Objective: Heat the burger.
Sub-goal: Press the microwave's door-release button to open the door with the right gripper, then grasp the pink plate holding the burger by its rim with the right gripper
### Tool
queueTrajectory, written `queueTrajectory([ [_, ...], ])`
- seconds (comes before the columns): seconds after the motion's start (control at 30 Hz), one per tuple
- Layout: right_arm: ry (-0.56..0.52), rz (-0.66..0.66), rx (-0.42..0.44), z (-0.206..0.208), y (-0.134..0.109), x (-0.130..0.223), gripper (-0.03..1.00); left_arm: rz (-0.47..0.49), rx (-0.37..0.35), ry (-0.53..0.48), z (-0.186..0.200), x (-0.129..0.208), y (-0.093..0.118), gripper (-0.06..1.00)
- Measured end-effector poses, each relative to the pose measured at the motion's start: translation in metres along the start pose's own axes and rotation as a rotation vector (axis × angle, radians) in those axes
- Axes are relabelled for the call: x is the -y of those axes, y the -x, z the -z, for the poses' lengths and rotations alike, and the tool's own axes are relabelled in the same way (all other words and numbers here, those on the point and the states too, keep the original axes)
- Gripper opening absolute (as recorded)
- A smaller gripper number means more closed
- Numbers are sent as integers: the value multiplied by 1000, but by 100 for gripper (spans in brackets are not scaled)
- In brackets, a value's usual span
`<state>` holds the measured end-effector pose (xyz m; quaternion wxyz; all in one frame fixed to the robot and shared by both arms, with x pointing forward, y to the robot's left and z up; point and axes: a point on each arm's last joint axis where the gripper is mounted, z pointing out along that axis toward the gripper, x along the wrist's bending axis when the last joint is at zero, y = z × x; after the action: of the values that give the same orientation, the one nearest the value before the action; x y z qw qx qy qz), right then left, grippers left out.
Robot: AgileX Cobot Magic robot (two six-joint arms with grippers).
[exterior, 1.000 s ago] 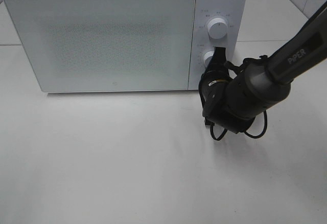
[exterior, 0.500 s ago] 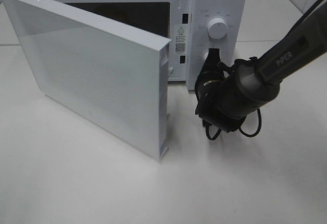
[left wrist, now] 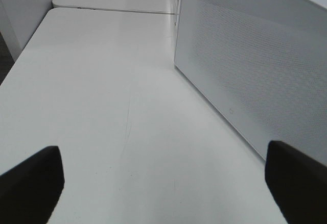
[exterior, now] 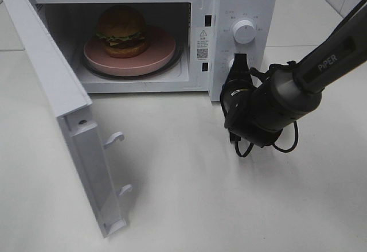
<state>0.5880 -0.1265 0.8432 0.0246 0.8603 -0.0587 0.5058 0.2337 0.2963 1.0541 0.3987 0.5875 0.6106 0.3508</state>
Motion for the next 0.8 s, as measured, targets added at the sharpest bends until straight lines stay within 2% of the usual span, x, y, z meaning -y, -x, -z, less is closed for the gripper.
queueTrajectory([
  [0.2, -31, 20, 13, 10, -6, -3, 0, 0, 0, 0, 0, 0, 0, 99],
  [0.57, -154, 212, 108, 39, -15, -5, 0, 0, 0, 0, 0, 0, 0, 99],
  [0.67, -187, 281, 138, 49, -16, -8, 0, 0, 0, 0, 0, 0, 0, 99],
  [0.73, -245, 382, 148, 62, -22, -9, 0, 0, 0, 0, 0, 0, 0, 99],
  [0.77, -245, 382, 148, 62, -22, -9, 0, 0, 0, 0, 0, 0, 0, 99],
  [0.8, -292, 474, 147, 70, -26, -9, 1, 0, 0, 0, 0, 0, 0, 99],
])
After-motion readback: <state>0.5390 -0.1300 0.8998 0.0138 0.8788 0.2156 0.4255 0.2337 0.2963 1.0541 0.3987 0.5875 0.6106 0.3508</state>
